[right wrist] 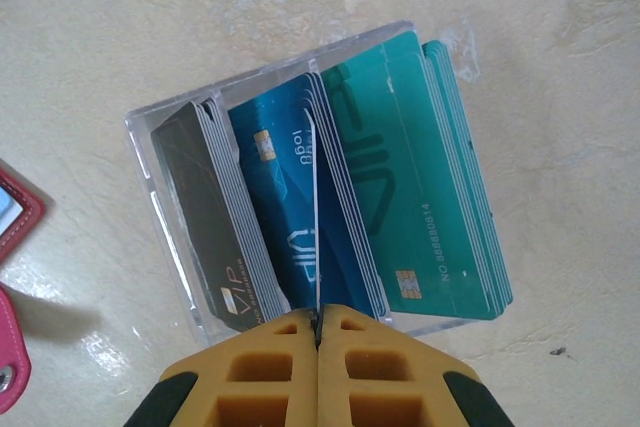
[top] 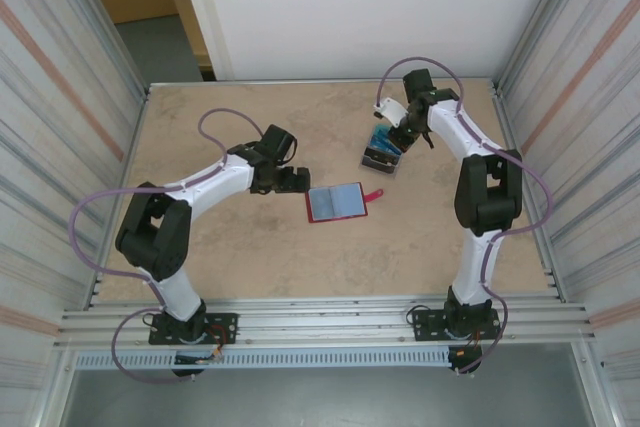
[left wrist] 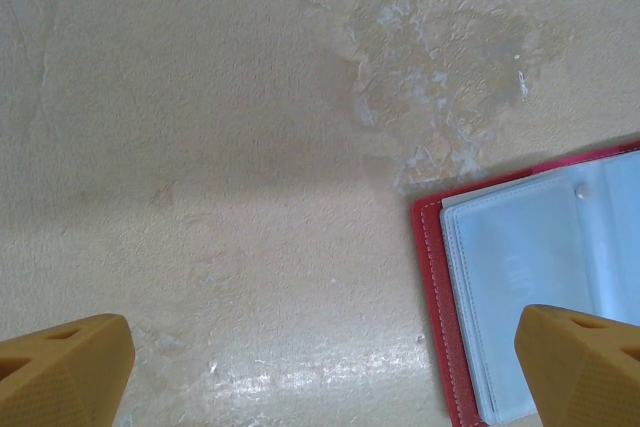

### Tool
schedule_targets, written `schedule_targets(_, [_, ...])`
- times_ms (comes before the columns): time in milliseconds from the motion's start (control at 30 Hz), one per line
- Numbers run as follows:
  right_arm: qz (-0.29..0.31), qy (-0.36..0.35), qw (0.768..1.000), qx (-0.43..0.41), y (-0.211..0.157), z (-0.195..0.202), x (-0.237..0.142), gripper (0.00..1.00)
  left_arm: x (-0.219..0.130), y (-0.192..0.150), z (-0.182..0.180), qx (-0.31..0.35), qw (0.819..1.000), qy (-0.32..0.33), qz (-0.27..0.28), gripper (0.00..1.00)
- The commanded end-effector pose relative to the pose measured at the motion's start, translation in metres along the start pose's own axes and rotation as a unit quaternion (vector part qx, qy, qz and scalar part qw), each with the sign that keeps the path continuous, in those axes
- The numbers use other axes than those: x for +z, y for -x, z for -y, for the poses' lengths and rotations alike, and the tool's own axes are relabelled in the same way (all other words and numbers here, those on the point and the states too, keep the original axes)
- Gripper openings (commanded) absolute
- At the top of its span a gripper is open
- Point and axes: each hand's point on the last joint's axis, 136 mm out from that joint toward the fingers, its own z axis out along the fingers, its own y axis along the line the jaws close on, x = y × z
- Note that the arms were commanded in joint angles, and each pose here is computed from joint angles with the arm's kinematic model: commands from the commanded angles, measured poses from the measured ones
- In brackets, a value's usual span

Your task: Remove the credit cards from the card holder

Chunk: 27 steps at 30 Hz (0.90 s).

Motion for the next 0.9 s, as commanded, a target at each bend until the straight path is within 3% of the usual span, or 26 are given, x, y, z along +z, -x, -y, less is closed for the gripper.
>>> schedule_targets(0, [-0.015,0.017,1.0,-0.01,-0.005,-0.003,0.008,0.0,-0.014,0.006,0.002,-0.006,1.0,0.0,0.02,0.99])
schedule_targets(133, [-0.021,0.026,0.999,-0.006,-0.005,-0.005,0.013,0.0,-0.017,0.007,0.002,-0.004,1.0,0.0,0.022,0.99])
schedule_targets(167, [-0.024,0.028,0.999,-0.001,-0.005,-0.005,0.014,0.03,-0.017,0.007,0.002,-0.003,1.0,0.0,0.021,0.99])
schedule_targets(200, [-0.027,0.027,0.999,0.003,-0.005,-0.004,0.014,0.14,-0.018,0.006,0.002,-0.003,1.0,0.001,0.021,0.99])
schedule_targets(333, [-0.034,0.027,0.999,0.016,-0.003,-0.002,0.015,0.25,-0.019,0.006,0.001,-0.003,1.0,0.001,0.022,0.99])
schedule_targets(567, [-0.009,0.0,1.0,0.024,0.014,0.003,0.001,0.27,-0.022,0.007,0.0,-0.005,1.0,0.002,0.027,0.99])
schedule_targets(867, [0.034,-0.076,0.989,0.12,0.037,-0.005,-0.047,0.34,-0.03,0.008,-0.018,-0.047,0.998,0.02,0.047,0.99])
